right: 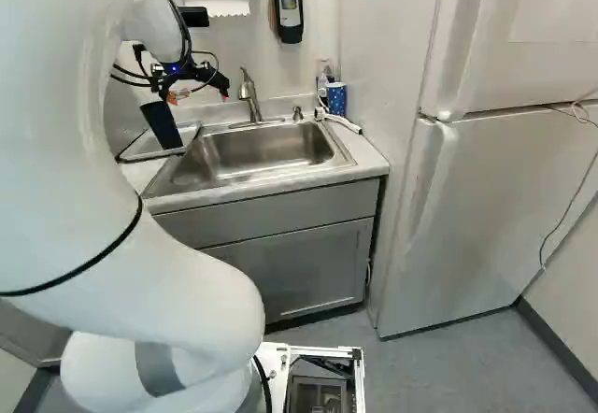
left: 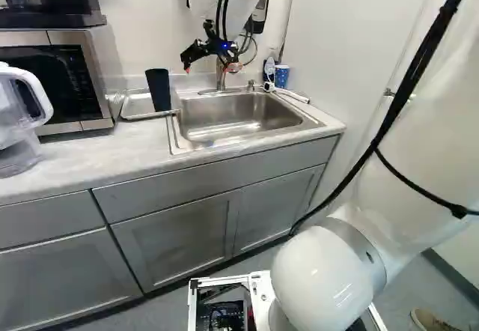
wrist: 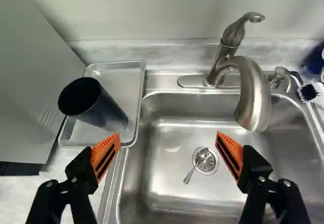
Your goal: Rinse the cup and place it in the tray
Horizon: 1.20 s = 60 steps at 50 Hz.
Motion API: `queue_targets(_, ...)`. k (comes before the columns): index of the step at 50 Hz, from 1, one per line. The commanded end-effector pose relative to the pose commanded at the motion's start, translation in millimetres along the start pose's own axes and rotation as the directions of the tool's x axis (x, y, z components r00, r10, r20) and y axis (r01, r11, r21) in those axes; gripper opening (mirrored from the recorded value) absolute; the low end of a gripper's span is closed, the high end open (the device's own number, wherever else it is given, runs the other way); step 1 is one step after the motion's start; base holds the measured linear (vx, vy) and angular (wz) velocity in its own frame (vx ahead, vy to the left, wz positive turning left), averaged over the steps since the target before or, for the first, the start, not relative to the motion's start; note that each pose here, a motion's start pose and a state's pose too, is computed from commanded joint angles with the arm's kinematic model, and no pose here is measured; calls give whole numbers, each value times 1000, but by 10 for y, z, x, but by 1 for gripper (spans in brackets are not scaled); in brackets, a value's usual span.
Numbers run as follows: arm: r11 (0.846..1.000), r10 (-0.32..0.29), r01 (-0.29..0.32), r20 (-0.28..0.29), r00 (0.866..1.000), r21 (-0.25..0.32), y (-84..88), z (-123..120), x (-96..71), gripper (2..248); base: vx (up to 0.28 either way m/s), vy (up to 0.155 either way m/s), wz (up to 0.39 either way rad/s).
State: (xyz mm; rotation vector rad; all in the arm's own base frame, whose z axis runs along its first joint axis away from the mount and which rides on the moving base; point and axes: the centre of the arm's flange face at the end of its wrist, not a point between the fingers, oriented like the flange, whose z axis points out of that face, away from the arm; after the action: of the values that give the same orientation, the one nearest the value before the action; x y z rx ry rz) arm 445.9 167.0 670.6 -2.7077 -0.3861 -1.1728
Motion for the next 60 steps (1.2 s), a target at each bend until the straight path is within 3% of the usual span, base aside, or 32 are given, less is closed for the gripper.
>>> queue_targets(22,998,38,-38,-9,999,-41,269,-209,-194,247,0,0,0)
queue_targets(60,998,38,-38,-9,999,-41,269,-209,-194,247,0,0,0)
